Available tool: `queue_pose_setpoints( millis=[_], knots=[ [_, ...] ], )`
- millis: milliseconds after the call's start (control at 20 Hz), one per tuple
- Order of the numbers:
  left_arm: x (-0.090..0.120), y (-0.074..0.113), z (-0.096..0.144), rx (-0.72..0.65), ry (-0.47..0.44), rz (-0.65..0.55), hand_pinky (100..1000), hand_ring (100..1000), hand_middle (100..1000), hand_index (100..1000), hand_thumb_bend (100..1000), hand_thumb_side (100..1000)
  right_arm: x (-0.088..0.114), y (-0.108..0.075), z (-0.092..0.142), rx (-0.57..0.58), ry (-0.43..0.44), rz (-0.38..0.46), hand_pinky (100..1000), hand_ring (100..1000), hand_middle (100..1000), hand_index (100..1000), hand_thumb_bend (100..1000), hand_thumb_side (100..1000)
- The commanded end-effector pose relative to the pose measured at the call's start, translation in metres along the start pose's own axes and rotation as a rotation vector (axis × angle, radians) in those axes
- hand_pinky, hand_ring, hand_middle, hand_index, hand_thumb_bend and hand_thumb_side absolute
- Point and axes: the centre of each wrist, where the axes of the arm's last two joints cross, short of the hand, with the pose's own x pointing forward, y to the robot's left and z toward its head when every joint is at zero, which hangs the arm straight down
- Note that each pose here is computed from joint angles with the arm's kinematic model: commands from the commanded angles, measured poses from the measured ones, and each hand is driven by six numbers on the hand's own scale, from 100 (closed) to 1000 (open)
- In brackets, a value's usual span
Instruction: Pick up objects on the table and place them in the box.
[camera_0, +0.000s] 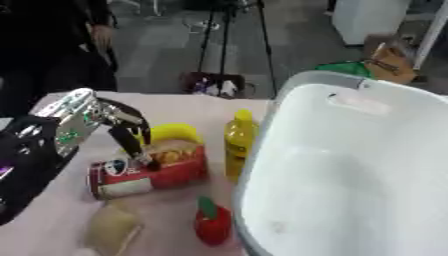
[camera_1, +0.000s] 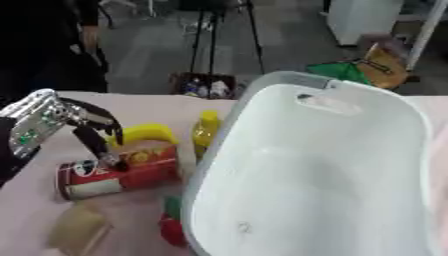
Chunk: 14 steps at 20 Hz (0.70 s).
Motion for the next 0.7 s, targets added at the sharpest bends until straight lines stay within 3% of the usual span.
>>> queue_pose_setpoints(
  millis=[50, 700],
  knots=[
    [-0.011, 0.001, 0.008, 0.007, 0.046, -0.009, 966, 923, 879, 1000, 703, 642, 0.002, -0.002, -0.009, -0.022, -0.017, -0.01, 712, 530, 548, 691, 100, 697],
    [0.007, -0.009, 0.013, -0.004, -0.039, -0.069, 970, 920, 877, 999, 691, 634, 0.002, -0.002, -0.009, -0.024, -0.014, -0.014, 713, 530, 548, 692, 100, 697]
  ],
)
